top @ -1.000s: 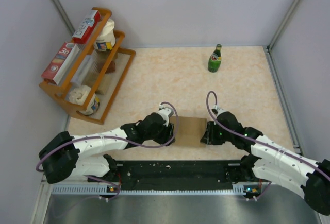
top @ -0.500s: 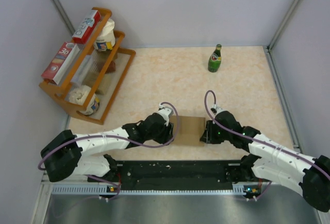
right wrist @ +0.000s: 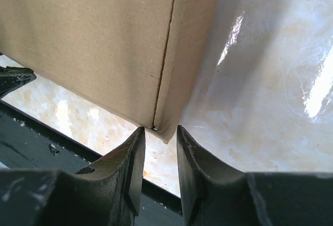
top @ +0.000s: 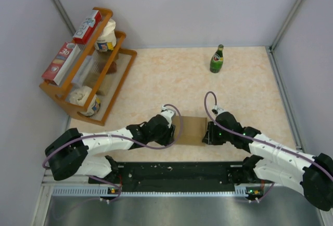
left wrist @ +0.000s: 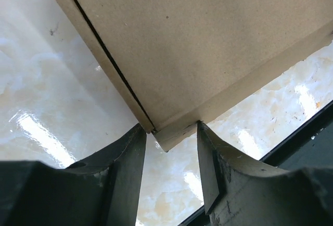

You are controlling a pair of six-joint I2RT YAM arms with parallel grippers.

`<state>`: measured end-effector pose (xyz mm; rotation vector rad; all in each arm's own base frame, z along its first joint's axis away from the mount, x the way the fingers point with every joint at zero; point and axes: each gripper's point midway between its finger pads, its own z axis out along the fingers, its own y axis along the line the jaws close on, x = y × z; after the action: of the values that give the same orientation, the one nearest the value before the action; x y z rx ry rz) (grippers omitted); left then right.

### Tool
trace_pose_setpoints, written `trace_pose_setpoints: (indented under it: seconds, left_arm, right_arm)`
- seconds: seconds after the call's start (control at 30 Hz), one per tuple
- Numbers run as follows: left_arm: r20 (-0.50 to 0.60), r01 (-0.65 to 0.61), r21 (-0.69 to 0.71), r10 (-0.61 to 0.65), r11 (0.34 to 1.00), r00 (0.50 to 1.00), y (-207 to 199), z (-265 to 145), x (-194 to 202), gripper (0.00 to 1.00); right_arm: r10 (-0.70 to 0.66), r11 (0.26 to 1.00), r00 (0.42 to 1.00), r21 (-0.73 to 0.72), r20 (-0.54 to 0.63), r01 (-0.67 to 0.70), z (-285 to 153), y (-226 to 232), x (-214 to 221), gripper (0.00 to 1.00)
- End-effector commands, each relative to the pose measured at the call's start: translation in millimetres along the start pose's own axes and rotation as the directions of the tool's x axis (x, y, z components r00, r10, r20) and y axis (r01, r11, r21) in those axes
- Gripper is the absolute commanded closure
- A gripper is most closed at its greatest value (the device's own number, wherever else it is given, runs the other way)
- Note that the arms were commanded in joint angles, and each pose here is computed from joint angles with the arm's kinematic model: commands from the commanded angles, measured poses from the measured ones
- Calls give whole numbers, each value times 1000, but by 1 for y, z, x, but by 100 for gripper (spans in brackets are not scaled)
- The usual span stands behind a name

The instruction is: Fold the paper box

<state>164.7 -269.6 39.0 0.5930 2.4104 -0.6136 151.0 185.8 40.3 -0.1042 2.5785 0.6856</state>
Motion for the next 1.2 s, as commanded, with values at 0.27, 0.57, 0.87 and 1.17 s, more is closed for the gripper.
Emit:
trace_pose_setpoints:
  seconds: [0.27,0.57,0.87,1.17]
  left_arm:
    - [66,-27,-39,30,999,997,5,-4,-18,52]
    - [82,-29,-55,33,998,996,9,-8,-19,52]
    - [76,-28,-52,32,998,997,8,-2,-18,53]
    - [75,-26,-56,31,998,997,8,0,-18,52]
  right_arm:
    - [-53,999,996,13,70,52,-13,5,-20,66]
    - [-114,992,974,-30,195,122,-48,38,-66,49]
    - [-247,961,933,-53,263,270,-39,69,-109,86]
    - [-256,952,947,-122,193,282,5,87,-112,90]
